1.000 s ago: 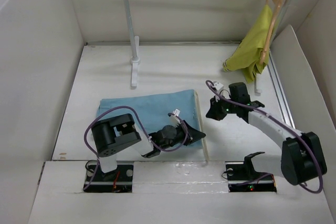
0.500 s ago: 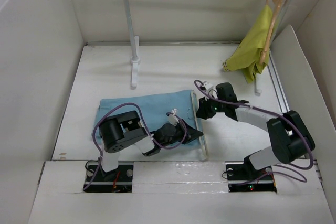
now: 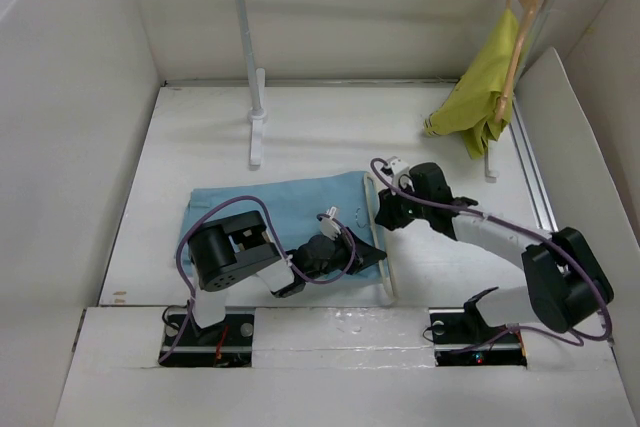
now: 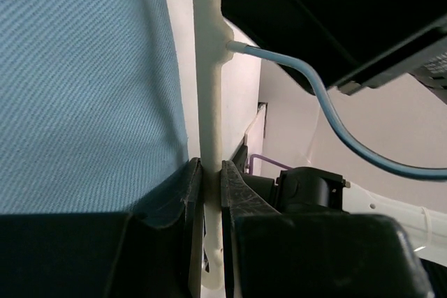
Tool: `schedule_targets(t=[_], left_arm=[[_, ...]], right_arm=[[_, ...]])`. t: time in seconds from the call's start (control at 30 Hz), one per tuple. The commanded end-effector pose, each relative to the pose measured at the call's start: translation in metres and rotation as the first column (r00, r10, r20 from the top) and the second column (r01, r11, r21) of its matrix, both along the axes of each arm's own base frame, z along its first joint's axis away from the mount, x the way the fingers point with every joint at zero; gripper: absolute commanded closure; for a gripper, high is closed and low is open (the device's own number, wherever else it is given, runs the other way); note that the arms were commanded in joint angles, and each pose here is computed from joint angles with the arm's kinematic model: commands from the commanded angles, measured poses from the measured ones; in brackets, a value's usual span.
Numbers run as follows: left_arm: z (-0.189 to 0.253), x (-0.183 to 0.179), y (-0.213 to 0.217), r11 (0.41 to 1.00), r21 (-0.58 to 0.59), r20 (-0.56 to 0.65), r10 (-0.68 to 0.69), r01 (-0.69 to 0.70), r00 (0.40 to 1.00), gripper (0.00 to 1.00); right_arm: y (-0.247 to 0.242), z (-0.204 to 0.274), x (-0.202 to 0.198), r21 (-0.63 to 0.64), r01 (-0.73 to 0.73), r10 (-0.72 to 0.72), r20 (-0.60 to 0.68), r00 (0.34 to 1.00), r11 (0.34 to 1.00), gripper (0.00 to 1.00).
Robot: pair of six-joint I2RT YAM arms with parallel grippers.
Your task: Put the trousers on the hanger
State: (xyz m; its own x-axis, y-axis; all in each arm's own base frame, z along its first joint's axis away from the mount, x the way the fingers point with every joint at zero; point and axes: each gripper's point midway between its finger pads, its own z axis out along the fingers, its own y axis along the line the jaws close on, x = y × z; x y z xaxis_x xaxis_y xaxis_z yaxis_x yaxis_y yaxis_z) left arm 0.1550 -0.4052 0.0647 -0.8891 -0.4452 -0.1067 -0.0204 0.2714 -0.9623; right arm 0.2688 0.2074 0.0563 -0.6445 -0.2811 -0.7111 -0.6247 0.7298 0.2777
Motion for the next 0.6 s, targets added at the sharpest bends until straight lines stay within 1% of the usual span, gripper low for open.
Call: schedule_targets(t=[0.0, 0.03, 0.17, 0.23, 0.3, 0.37, 0.5, 0.57], left_arm=[[0.024, 0.005, -0.005, 0.999, -0.046, 0.048, -0.001, 0.003, 0.999, 1.00], [0.026, 0.005, -0.006, 0.999, -0.049, 0.051, -0.001, 0.003, 0.999, 1.00], [0.022, 0.010, -0.006, 0.999, -0.033, 0.052, 0.006, -0.004, 0.999, 1.00], [0.020, 0.010, -0.006, 0.999, -0.032, 0.048, 0.007, -0.005, 0.999, 1.00], [0.018, 0.010, -0.004, 1.000, -0.021, 0.042, 0.011, -0.010, 0.999, 1.00], [0.012, 0.007, 0.002, 1.000, -0.006, 0.035, 0.012, -0.012, 0.999, 1.00], [0.012, 0.007, 0.005, 1.000, -0.003, 0.030, 0.017, -0.017, 0.999, 1.00], [0.010, 0.006, 0.007, 1.000, 0.004, 0.024, 0.021, -0.021, 0.999, 1.00]], right_arm=[[-0.013, 0.009, 0.004, -0.078, 0.042, -0.038, 0.053, 0.998, 0.996, 0.58], [-0.014, 0.007, 0.001, -0.094, 0.033, -0.029, 0.047, 0.998, 0.995, 0.55], [-0.007, -0.005, -0.007, -0.071, 0.011, -0.011, 0.006, 1.000, 0.997, 0.55], [0.002, -0.011, -0.013, -0.030, 0.003, -0.003, -0.024, 1.000, 1.000, 0.57], [0.002, -0.024, -0.019, -0.033, -0.001, -0.001, -0.070, 0.998, 0.999, 0.58], [0.009, -0.027, -0.017, -0.002, -0.014, 0.014, -0.065, 0.998, 1.000, 0.59], [0.017, -0.034, -0.020, 0.003, -0.057, 0.057, -0.098, 0.994, 0.998, 0.61], [0.017, -0.038, -0.019, -0.002, -0.057, 0.057, -0.103, 0.993, 0.998, 0.81]])
